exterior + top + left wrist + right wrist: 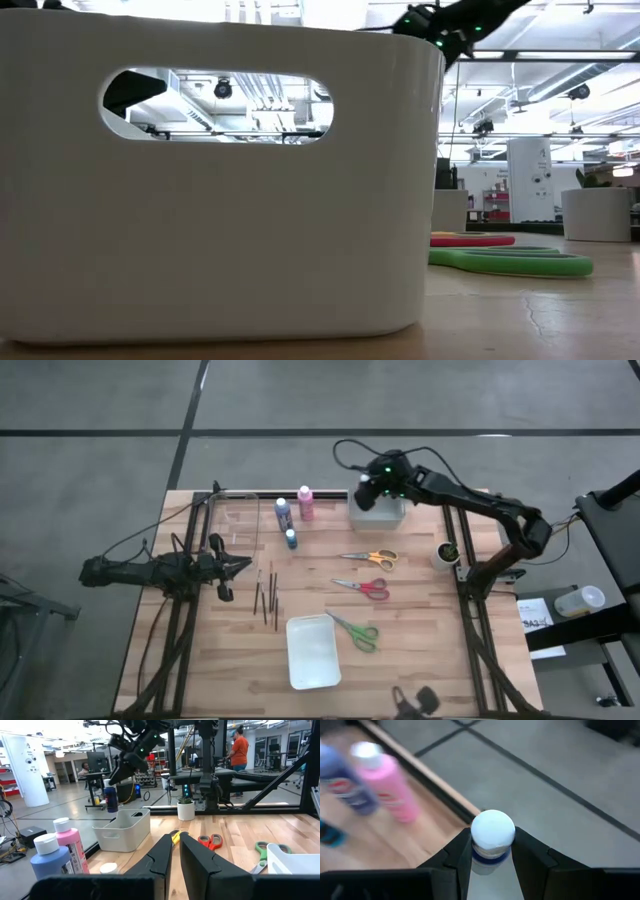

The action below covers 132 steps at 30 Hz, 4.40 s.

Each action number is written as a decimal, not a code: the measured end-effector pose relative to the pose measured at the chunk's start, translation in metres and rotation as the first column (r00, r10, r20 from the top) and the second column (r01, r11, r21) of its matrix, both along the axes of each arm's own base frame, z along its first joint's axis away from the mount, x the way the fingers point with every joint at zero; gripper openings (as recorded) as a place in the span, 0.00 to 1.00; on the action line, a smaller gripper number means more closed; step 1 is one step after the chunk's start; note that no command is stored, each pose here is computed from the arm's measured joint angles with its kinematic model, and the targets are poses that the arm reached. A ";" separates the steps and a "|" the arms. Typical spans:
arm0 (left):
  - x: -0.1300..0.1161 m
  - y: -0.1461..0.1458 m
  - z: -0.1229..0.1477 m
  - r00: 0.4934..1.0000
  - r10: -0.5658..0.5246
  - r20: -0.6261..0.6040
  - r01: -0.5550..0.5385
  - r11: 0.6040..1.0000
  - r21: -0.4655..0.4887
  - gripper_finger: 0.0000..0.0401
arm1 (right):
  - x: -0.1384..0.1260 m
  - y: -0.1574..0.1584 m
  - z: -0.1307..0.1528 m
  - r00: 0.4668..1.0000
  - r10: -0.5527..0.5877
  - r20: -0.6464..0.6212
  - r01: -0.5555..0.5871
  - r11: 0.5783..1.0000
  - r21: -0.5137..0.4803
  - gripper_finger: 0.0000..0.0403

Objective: Pick & Place Paint Supplies
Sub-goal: Put the small dark blue paint bottle into the gray bin, then put the large pink paint bottle into the gray bin

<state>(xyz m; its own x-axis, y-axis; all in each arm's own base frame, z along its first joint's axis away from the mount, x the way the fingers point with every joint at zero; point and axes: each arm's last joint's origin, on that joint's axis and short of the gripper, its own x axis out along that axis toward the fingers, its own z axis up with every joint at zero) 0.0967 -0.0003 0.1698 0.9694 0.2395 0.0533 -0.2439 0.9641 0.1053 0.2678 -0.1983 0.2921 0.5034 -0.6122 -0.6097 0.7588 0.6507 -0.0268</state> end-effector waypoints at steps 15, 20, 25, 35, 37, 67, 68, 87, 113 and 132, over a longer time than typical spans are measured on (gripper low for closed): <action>0.000 0.000 0.000 1.000 0.000 0.000 0.000 1.000 0.000 0.12 | -0.071 0.003 -0.046 0.959 -0.283 0.001 0.283 0.958 0.053 0.28; 0.000 0.000 0.000 1.000 0.000 0.000 0.000 1.000 0.000 0.12 | -0.076 -0.001 -0.062 0.951 -0.308 0.033 0.307 0.951 0.040 0.28; 0.000 0.000 0.000 1.000 0.001 0.000 -0.001 1.000 0.000 0.12 | -0.076 -0.008 -0.078 0.944 -0.330 0.021 0.329 0.943 0.052 0.28; 0.000 0.000 0.000 1.000 0.000 0.000 0.000 1.000 0.000 0.12 | -0.065 -0.022 -0.103 0.938 -0.342 -0.059 0.347 0.933 0.096 0.28; 0.000 0.000 0.000 1.000 0.000 0.000 0.000 1.000 0.000 0.12 | -0.063 -0.024 -0.104 0.938 -0.341 -0.058 0.345 0.934 0.097 0.28; 0.000 0.000 0.000 1.000 0.000 -0.001 0.000 1.000 0.000 0.12 | -0.027 -0.019 -0.035 0.993 -0.079 0.088 0.082 0.996 -0.030 0.49; 0.000 0.000 0.000 1.000 0.000 -0.001 0.000 1.000 0.000 0.12 | -0.022 -0.016 -0.029 0.994 -0.041 0.100 0.045 0.998 -0.038 0.49; 0.000 0.000 0.000 1.000 0.000 0.000 0.000 1.000 0.000 0.12 | 0.091 0.020 -0.007 0.935 0.332 0.126 -0.315 0.938 -0.143 0.49; 0.000 0.000 0.000 1.000 0.000 -0.002 0.000 1.000 0.000 0.12 | 0.164 -0.034 -0.050 0.949 0.280 0.144 -0.263 0.957 -0.124 0.49; 0.000 0.000 0.000 1.000 0.000 -0.002 0.000 1.000 0.000 0.12 | 0.159 -0.039 -0.055 0.951 0.286 0.114 -0.273 0.955 -0.117 0.49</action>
<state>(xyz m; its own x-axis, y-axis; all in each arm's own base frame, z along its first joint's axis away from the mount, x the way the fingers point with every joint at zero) 0.0968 -0.0003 0.1697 0.9695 0.2395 0.0517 -0.2438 0.9640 0.1059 0.4272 -0.2369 0.2367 0.7333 -0.4891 -0.4723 0.5478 0.8365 -0.0157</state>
